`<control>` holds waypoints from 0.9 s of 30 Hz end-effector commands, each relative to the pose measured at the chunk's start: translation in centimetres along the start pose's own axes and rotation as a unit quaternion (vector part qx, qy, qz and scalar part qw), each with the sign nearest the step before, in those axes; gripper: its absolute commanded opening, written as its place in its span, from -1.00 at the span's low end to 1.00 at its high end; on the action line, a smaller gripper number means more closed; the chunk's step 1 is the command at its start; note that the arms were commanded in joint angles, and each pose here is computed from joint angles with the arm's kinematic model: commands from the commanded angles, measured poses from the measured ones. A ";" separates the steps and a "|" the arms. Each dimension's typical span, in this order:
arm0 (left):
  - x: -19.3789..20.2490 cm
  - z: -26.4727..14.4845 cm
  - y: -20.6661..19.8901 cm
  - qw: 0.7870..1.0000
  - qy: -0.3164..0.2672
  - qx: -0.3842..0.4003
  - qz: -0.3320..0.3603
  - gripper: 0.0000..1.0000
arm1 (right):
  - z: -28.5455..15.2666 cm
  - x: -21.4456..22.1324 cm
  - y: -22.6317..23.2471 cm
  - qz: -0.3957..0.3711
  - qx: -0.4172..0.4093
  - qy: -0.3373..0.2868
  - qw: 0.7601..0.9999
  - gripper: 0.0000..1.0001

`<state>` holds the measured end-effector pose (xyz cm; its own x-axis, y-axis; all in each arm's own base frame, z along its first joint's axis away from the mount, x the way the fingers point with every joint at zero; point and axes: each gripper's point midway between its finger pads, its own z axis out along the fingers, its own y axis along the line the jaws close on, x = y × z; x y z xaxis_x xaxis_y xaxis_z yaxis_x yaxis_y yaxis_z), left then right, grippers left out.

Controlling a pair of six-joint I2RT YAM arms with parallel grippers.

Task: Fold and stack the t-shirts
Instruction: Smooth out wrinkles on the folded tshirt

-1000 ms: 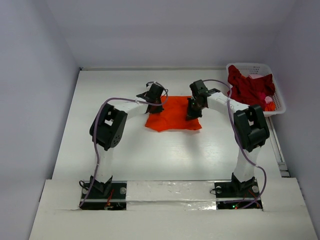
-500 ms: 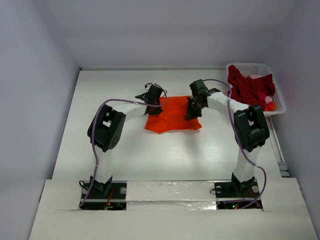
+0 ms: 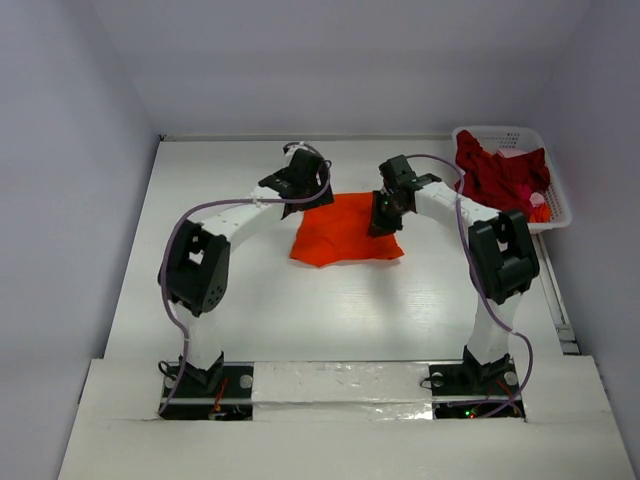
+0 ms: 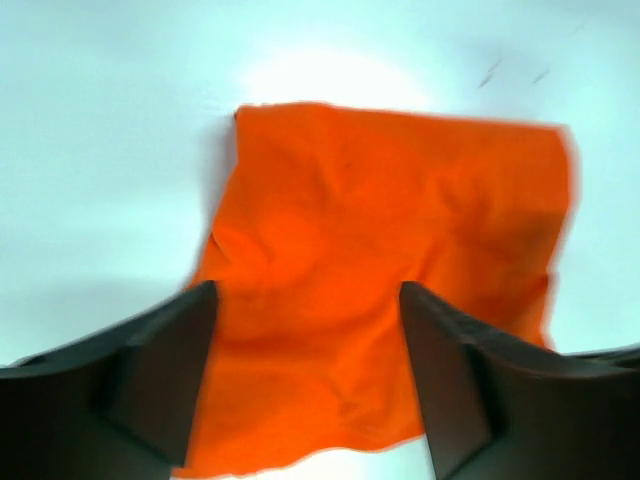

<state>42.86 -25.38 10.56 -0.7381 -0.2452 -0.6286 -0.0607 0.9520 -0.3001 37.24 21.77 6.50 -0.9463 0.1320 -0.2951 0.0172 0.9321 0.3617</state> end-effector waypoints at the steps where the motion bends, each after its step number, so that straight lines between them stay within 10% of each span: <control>1: -6.9 -7.3 -1.5 0.993 -0.108 0.030 -0.028 0.44 | -3.9 -3.2 2.7 -0.024 -0.034 -0.067 0.997 -0.32; 5: -10.4 -12.0 1.1 0.979 -0.199 -0.015 -0.034 0.78 | -9.1 -6.7 2.5 -0.037 0.004 -0.160 0.986 0.50; 12: -10.8 -15.9 9.8 0.941 -0.306 -0.135 -0.043 0.90 | -20.4 -13.1 -2.7 0.016 0.140 -0.399 0.906 0.58; 19: -9.7 -20.2 16.2 0.883 -0.429 -0.189 -0.031 0.98 | -25.3 -14.8 -9.1 0.057 0.197 -0.500 0.841 0.66; 21: -9.0 -20.2 17.0 0.871 -0.458 -0.178 -0.003 0.98 | -27.0 -14.2 -12.5 0.081 0.260 -0.562 0.781 0.76; 27: -7.7 -19.5 19.0 0.865 -0.458 -0.198 0.048 0.98 | -27.2 -11.1 -17.2 0.128 0.291 -0.623 0.715 1.00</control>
<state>33.71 -2.84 19.49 -0.0774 -0.0323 -0.9965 -0.3686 0.9296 -0.0015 40.01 -1.52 22.55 -0.2065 0.1685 -0.9638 0.5102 0.8591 0.0409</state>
